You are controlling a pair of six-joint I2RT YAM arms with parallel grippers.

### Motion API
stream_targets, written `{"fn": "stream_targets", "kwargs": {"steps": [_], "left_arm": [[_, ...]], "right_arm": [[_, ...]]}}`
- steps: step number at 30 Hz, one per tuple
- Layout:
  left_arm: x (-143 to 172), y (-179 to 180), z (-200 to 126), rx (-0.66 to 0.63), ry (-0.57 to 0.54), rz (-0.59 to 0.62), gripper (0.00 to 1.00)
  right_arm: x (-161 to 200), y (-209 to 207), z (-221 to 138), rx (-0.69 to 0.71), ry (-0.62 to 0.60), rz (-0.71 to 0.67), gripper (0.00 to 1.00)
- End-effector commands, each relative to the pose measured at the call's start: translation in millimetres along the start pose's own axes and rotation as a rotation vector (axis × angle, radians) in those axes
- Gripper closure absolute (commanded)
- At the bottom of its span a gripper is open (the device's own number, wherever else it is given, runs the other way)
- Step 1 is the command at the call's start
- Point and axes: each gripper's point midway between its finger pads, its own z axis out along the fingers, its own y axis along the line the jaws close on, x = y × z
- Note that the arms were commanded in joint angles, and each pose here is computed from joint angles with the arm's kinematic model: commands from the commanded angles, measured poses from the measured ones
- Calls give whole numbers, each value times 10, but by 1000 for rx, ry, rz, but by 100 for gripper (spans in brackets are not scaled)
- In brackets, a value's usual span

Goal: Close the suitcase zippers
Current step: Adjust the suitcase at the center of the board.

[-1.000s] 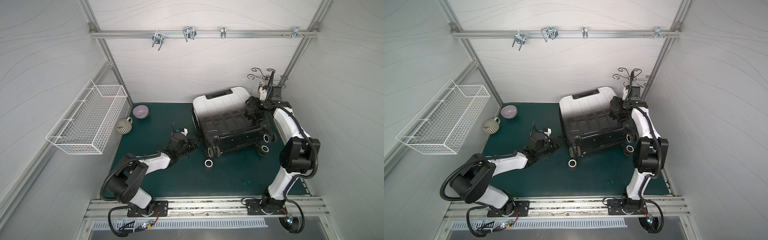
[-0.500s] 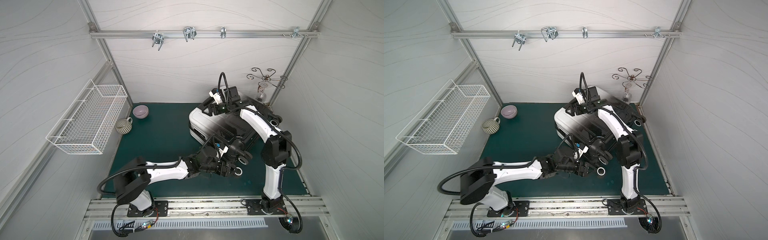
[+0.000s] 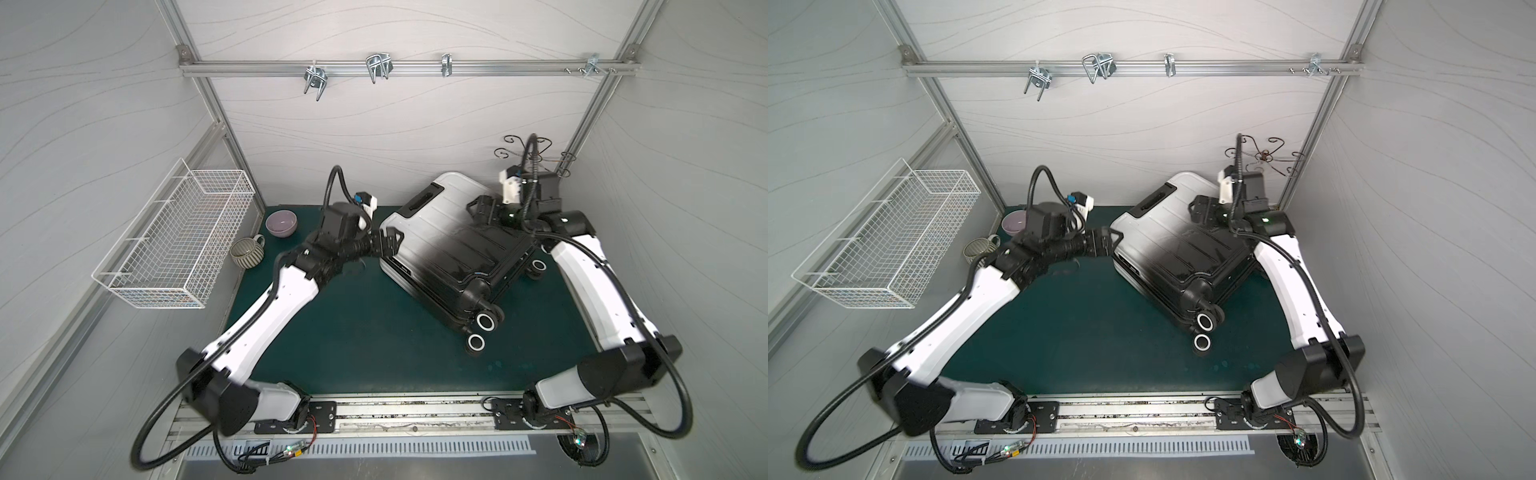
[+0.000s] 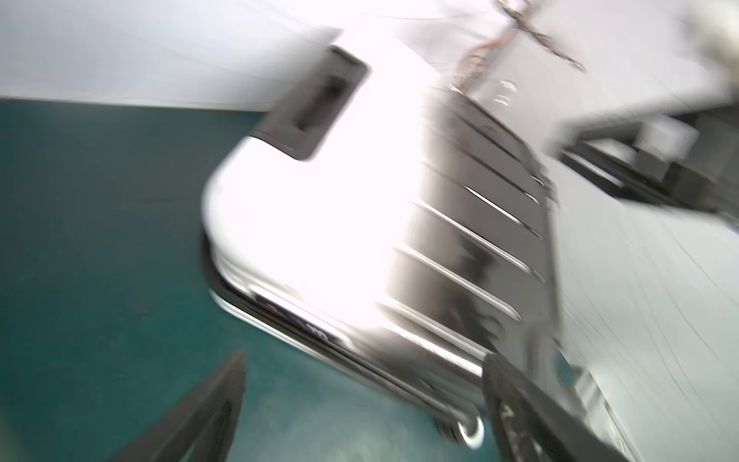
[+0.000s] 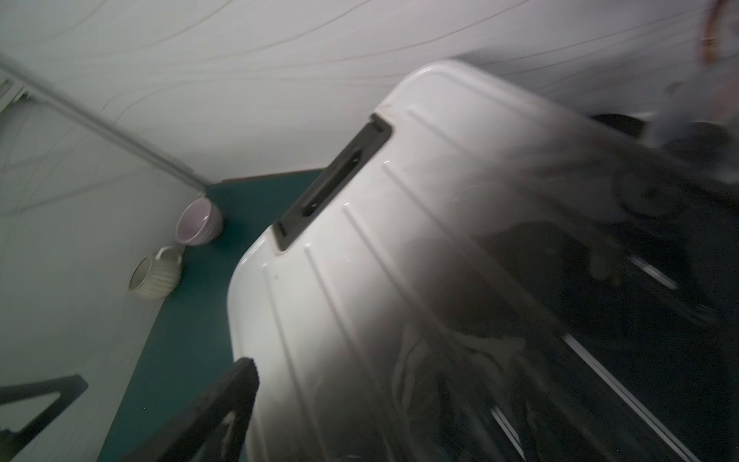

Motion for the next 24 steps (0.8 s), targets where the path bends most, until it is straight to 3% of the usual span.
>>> {"fn": "stream_targets", "kwargs": {"steps": [1,6,10,13,16,24], "left_arm": [[-259,296,382,-2,67,-60,3],[-806,575,1027,38,67,-97,1],[-995,797,1495,171,92,-237,1],[-834,769,1832,279,149,-301,1],[-561,530,1993,358,214,-292,1],[-118,106,1922,542,303,-327,5]], "right_arm": [[212,-637,-143,186,9,168,1],[612,-979,-399,237,20,307,1],[905,-1062,-425,240,42,348,1],[1090,-1084,-341,186,73,420,1],[1281,-1075,-184,127,110,481,1],[1478,-771,94,-40,231,445,1]]}}
